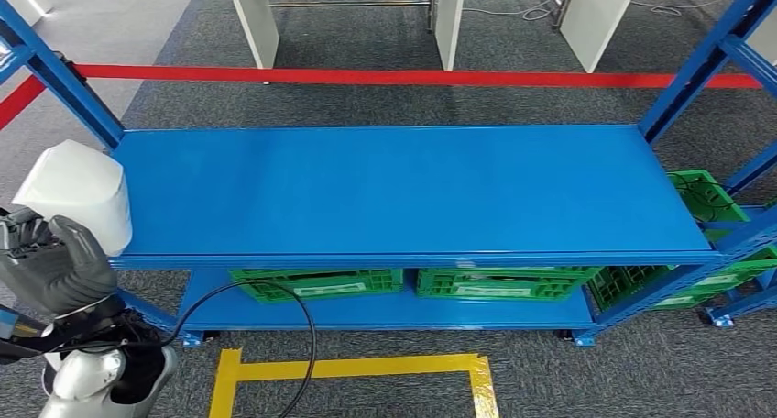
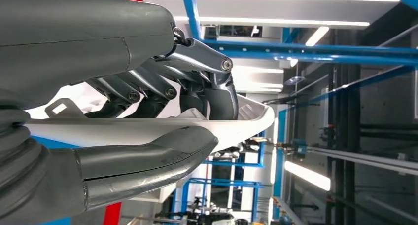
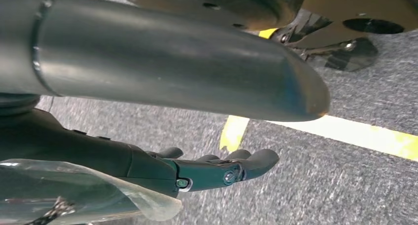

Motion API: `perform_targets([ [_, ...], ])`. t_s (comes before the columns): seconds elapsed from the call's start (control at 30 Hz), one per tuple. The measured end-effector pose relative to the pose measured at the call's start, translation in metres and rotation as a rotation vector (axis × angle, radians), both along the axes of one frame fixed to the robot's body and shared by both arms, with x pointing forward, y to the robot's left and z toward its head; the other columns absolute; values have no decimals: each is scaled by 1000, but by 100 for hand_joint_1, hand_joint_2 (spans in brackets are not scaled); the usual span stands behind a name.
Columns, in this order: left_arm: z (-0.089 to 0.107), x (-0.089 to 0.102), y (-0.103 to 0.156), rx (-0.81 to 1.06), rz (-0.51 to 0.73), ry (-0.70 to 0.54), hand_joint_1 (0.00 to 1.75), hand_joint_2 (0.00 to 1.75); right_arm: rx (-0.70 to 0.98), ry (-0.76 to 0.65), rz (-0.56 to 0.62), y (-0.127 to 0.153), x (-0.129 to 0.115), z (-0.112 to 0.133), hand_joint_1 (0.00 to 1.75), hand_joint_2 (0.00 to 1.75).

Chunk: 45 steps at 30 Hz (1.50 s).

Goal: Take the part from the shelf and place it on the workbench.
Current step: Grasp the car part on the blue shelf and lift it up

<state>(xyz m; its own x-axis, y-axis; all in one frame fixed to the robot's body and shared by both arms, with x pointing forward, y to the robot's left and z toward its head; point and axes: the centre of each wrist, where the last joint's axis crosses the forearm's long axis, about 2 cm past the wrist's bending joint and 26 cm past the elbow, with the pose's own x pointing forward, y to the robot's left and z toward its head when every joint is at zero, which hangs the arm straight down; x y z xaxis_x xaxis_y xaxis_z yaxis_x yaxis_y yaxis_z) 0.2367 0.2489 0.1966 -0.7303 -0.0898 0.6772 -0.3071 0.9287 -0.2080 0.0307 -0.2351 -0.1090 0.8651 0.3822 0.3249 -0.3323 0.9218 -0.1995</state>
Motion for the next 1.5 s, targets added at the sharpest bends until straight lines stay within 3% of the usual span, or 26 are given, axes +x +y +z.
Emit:
perform_targets([
  [0.5, -2, -30, -6, 16, -107, 11, 175, 175, -50, -4, -40, 1, -1, 0, 0, 0],
  [1.17, 1, -37, -21, 16, -154, 8, 175, 175, -76, 72, -30, 5, -7, 1, 0, 0],
  [1.5, 5, -34, -24, -9, -89, -1, 175, 175, -70, 63, -24, 9, -5, 1, 0, 0],
])
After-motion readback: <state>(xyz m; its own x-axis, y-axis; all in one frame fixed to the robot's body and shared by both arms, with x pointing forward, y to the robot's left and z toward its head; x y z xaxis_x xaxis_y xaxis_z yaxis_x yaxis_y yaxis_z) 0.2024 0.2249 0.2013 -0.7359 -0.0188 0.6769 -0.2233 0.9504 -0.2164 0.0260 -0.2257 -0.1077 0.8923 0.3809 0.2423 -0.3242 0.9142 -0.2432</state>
